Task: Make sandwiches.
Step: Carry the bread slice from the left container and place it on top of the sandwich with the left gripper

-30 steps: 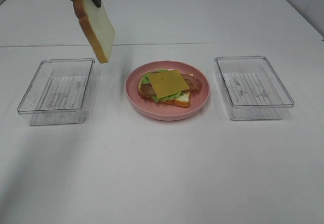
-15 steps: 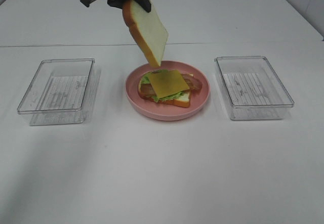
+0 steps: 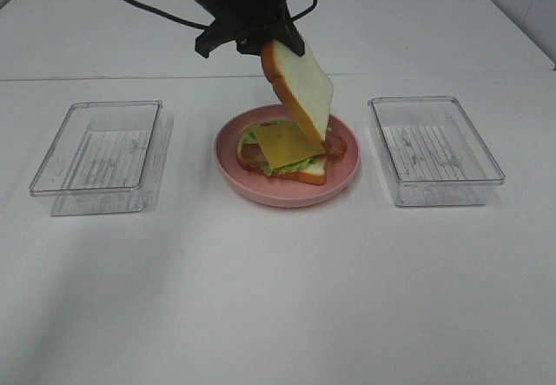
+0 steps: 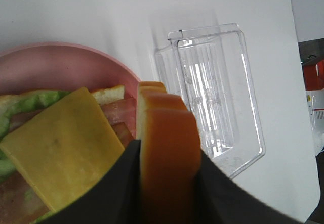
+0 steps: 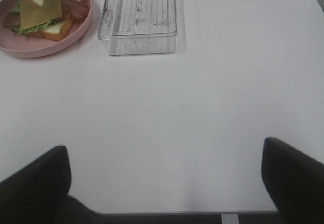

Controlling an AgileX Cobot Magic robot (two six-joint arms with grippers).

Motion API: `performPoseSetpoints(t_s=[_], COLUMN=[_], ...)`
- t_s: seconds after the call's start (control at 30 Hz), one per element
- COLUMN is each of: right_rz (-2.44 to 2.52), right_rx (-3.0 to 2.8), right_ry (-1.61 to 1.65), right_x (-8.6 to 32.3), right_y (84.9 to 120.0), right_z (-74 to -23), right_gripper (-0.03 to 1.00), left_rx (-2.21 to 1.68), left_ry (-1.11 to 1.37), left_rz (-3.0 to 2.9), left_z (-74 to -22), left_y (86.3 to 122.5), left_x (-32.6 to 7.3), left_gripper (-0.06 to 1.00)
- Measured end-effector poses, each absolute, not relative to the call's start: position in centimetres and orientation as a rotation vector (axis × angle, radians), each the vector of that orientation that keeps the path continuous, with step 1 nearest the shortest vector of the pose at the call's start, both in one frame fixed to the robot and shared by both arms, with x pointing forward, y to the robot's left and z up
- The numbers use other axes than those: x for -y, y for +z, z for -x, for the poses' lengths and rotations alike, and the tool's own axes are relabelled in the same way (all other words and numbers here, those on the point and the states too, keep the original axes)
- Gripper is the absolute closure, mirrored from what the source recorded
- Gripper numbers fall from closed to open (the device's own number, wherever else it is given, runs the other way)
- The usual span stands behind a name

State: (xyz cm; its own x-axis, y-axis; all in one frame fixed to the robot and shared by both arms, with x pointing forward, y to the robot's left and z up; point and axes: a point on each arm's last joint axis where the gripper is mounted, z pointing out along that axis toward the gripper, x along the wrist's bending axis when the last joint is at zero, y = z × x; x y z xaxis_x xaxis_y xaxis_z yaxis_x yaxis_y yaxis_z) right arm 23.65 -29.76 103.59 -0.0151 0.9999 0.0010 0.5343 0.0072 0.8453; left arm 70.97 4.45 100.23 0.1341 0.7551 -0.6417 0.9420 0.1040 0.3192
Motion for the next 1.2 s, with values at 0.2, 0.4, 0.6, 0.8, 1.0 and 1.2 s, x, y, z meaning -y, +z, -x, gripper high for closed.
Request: performPoseSetpoints(t_s=[0.2,0.4,0.6,0.8,1.0,1.2], right_rz=[-1.602,-1.602,-1.602,-1.602,-1.602,-1.602], right_rx=[-1.625,-1.625,-1.625,-1.625,-1.625,-1.625], right_ry=[0.896,0.896,0.896,0.896,0.896,0.896], right_x=[29.8,29.8,29.8,29.8,29.8,29.8], right_y=[103.6,103.6,103.6,103.6,103.6,103.6], right_z=[-23.6,-23.6,-23.6,-23.6,-23.6,-23.6], right_gripper=[-0.01,-0.01,-0.01,-0.01,-0.01,-0.01], left_rx=[-1.657,-1.674,-1.691,-1.701,-1.702,-1.704], left_ry=[-0.353,-0.383,-0.398,-0.387,-0.339,-0.310], left_rz=[-1.685,-1.659,-1.657,-1.662,-1.701,-1.726], left_z=[-71.4,-71.7,-71.9,-72.0,-72.1,-72.2], left_y=[98.4,97.0,95.9,95.3,95.0,94.7], left_x=[-4.1,-3.8,-3.7,-3.8,-4.0,-4.2], left_gripper=[0.73,0.73,0.73,0.73,0.60,0.36])
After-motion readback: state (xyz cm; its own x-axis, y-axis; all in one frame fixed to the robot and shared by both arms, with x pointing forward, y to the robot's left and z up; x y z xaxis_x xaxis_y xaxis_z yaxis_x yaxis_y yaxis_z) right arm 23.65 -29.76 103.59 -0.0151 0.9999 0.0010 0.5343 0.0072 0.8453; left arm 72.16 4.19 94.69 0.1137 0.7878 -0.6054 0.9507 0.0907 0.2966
